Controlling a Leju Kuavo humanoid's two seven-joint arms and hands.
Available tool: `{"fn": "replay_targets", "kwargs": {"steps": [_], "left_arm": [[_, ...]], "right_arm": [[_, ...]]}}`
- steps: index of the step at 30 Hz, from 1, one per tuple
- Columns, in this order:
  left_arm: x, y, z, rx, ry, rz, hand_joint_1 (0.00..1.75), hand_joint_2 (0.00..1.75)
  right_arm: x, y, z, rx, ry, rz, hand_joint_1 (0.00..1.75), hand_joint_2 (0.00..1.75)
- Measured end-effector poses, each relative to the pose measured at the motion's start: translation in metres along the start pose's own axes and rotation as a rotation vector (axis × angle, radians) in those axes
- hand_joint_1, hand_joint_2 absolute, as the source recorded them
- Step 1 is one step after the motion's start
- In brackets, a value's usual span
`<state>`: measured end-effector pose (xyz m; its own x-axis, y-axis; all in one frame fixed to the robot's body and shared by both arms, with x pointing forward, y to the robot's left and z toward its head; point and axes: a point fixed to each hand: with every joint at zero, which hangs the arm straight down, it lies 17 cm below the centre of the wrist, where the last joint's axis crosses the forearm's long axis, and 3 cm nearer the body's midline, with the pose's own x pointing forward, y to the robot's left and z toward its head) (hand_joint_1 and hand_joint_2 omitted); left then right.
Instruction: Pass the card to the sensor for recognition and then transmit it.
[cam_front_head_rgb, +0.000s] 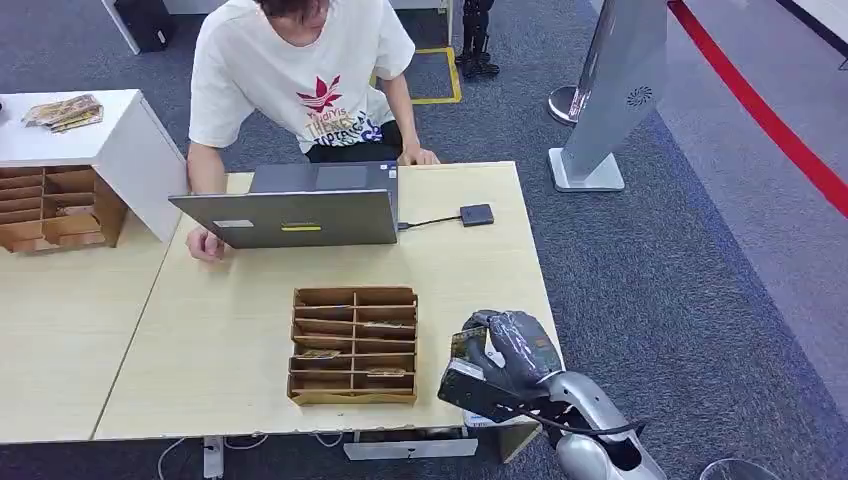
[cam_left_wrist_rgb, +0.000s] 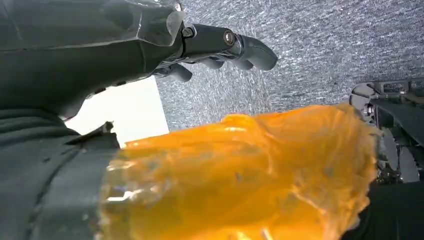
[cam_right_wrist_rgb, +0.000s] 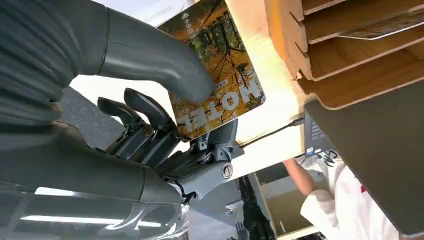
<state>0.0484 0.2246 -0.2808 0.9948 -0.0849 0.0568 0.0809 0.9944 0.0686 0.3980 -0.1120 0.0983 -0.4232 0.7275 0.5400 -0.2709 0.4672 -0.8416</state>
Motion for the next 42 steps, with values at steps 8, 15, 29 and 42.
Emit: {"fn": "replay_targets", "kwargs": {"steps": [8,15,29,42], "left_arm": [[-0.001,0.000,0.000,-0.002,0.007,0.010,0.00,0.00],[-0.002,0.000,0.000,-0.003,0.008,0.013,0.00,0.00],[-0.002,0.000,0.000,-0.002,0.011,0.003,0.00,0.00],[-0.002,0.000,0.000,-0.004,0.011,-0.004,0.00,0.00]], "right_arm": [[-0.014,0.009,0.000,0.034,0.035,0.065,1.75,1.75],[-0.028,0.014,0.002,0.052,0.070,0.099,1.75,1.75],[-0.047,0.043,0.011,0.138,0.115,0.106,1.75,1.75],[-0.061,0.059,0.008,0.186,0.152,0.097,1.75,1.75]]}}
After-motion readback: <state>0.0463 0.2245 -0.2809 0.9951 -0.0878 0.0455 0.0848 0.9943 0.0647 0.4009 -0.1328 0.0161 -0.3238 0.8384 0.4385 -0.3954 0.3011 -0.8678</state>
